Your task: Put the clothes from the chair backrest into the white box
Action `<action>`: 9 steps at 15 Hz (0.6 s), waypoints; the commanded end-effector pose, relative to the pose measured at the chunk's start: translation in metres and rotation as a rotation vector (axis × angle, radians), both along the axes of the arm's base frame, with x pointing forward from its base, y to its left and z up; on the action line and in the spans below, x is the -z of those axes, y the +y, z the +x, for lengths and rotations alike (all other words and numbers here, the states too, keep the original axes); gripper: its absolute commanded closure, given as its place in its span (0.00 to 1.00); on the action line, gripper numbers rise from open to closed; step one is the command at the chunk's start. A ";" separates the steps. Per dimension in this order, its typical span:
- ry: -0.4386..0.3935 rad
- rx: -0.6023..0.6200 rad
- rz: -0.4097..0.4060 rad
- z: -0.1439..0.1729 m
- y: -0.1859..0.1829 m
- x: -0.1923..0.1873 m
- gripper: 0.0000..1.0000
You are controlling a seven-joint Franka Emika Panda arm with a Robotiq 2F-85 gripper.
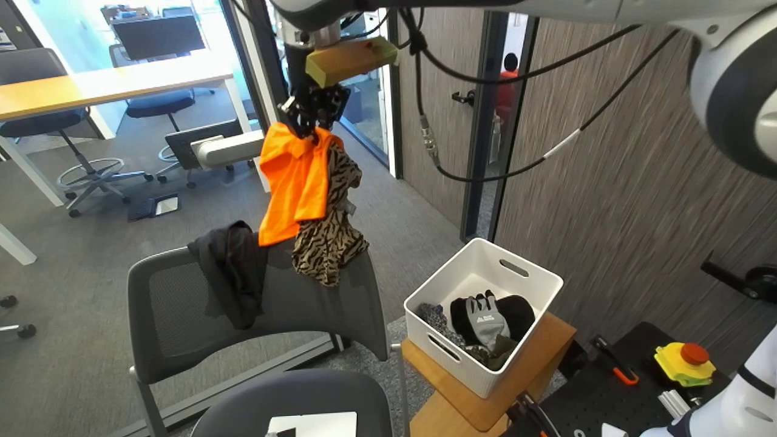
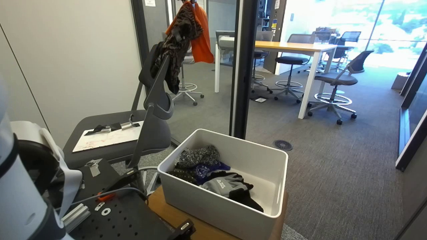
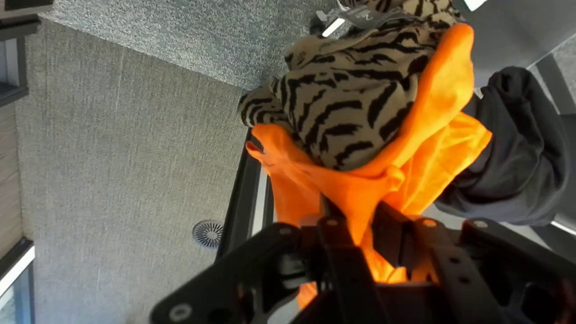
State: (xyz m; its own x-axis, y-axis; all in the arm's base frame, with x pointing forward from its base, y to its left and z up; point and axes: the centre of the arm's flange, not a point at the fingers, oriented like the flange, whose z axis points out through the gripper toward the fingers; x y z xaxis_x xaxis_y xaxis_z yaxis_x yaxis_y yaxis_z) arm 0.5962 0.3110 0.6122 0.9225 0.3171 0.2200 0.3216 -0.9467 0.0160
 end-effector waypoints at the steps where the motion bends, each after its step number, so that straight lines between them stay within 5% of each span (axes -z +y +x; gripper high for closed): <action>1: -0.068 0.163 0.087 -0.055 -0.067 -0.024 0.90; 9: -0.083 0.559 0.191 -0.128 -0.182 -0.048 0.89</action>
State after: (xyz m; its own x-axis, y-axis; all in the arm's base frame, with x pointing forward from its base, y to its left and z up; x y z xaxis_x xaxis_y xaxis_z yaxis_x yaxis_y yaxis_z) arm 0.5276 0.1716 0.6695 0.9511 -0.1235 0.2833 -0.0923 -0.9884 -0.1208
